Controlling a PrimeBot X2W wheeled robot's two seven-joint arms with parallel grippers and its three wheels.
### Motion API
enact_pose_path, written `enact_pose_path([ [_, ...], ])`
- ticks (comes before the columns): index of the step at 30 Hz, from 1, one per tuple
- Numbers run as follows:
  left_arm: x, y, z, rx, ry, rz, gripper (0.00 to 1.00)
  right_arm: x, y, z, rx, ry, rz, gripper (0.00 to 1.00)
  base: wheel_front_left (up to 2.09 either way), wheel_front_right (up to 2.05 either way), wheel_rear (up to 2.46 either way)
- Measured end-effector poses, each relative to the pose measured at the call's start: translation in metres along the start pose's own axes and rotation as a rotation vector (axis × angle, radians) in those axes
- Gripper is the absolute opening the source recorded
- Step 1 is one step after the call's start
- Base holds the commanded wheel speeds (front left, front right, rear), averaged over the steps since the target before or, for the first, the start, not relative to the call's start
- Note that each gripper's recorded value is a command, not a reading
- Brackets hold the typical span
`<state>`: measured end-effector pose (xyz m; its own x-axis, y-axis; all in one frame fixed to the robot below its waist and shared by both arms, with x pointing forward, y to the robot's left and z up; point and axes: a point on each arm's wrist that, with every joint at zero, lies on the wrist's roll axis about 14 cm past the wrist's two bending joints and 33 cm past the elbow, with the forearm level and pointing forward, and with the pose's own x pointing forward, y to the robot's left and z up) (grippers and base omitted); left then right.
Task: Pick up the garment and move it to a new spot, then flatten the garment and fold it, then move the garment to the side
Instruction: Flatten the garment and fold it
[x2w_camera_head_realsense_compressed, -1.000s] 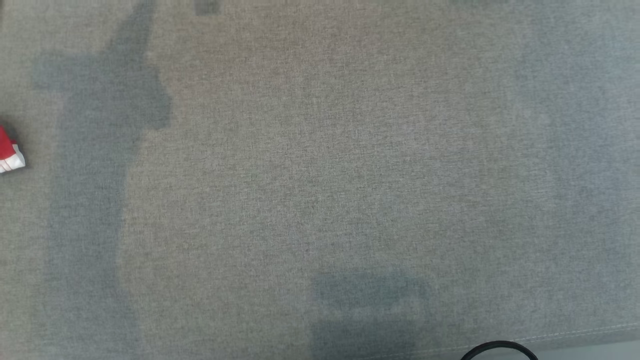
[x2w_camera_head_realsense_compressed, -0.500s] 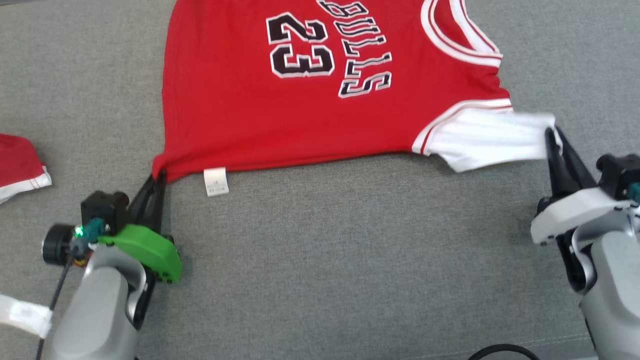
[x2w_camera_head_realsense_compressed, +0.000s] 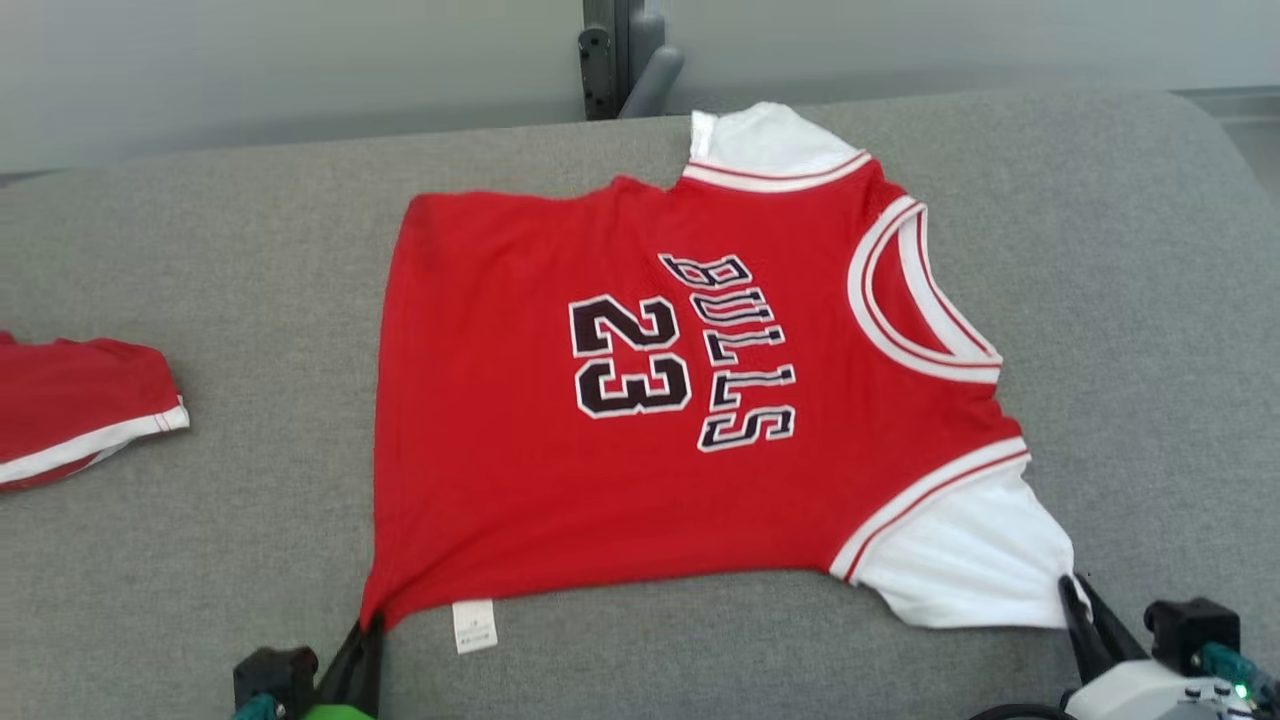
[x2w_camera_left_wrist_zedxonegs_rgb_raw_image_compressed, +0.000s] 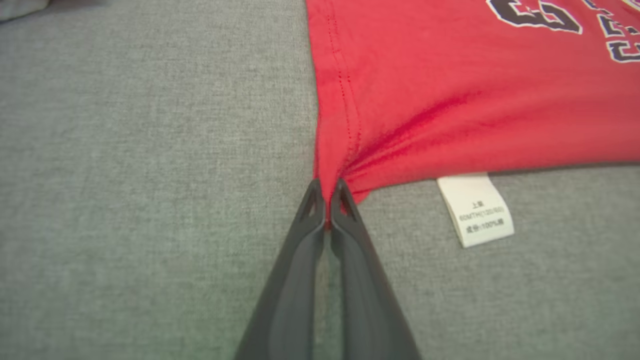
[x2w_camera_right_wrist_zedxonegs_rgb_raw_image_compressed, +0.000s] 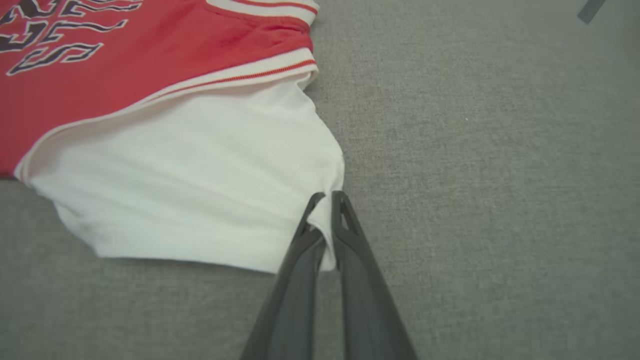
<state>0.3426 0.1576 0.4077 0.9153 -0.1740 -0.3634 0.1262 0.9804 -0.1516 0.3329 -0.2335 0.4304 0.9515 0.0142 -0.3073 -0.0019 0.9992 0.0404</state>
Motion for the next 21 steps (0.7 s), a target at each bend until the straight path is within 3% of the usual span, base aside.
enact_pose_path([
  [6,-0.038,0.007,-0.019,-0.057,0.007,0.068,0.0,-0.036,0.003,-0.026,0.026,0.047,-0.005,0.0,0.0,0.0,0.0],
  [15,-0.067,0.016,-0.027,-0.097,-0.019,0.132,0.0,-0.053,0.008,-0.031,0.023,0.041,0.008,0.0,0.0,0.0,0.0],
  [21,-0.053,-0.008,0.001,-0.049,-0.093,0.041,0.0,-0.034,0.016,0.022,0.015,-0.118,0.037,0.0,0.0,0.0,0.0],
])
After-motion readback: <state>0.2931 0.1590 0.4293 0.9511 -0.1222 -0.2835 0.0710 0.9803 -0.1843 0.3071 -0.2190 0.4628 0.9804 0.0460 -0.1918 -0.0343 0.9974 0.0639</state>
